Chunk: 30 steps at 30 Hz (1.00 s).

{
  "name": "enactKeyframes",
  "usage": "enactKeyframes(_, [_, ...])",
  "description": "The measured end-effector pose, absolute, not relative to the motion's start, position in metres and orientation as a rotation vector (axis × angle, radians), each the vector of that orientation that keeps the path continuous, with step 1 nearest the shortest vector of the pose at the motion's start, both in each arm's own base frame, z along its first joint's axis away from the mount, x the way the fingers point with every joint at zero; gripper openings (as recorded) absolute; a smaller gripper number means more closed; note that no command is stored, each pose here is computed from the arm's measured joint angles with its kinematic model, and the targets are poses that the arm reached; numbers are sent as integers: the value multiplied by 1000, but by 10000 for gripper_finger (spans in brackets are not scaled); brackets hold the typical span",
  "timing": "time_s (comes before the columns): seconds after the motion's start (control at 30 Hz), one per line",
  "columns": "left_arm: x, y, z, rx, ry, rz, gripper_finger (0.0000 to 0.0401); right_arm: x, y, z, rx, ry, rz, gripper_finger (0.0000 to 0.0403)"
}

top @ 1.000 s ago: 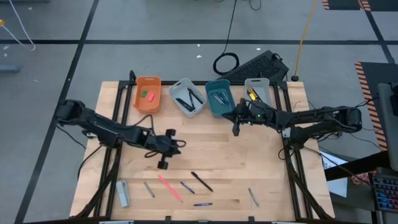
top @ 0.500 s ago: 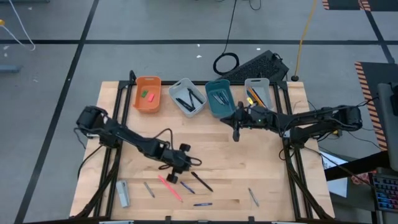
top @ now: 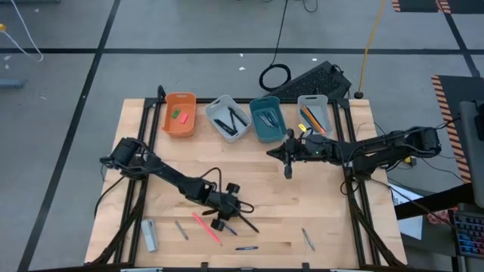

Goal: Sort crayons/erasers/pens/pencils in bins
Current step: Put the black pen into the left gray bin

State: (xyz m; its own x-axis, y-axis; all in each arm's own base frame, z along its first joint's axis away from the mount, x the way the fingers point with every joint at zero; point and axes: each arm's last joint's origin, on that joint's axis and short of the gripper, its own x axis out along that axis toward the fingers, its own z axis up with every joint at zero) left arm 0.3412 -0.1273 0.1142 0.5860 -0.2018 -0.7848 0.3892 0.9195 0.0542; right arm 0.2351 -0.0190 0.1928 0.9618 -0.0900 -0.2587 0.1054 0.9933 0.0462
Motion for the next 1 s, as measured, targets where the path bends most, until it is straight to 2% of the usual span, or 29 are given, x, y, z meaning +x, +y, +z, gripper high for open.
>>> enactKeyframes(0.23, [338,-127,105,230,922,-339,44,233,6,184,53,348,-111,0])
enactKeyframes(0.33, [338,-124,103,243,924,-319,21,231,21,181,66,377,-99,0])
enactKeyframes(0.63, [340,-124,95,215,917,-294,24,229,65,148,218,530,-107,8])
enactKeyframes(0.8, [341,-125,95,210,909,-292,20,228,91,126,314,631,-82,54])
enactKeyframes(1.0, [341,-124,94,203,909,-287,19,245,129,126,291,682,-10,121])
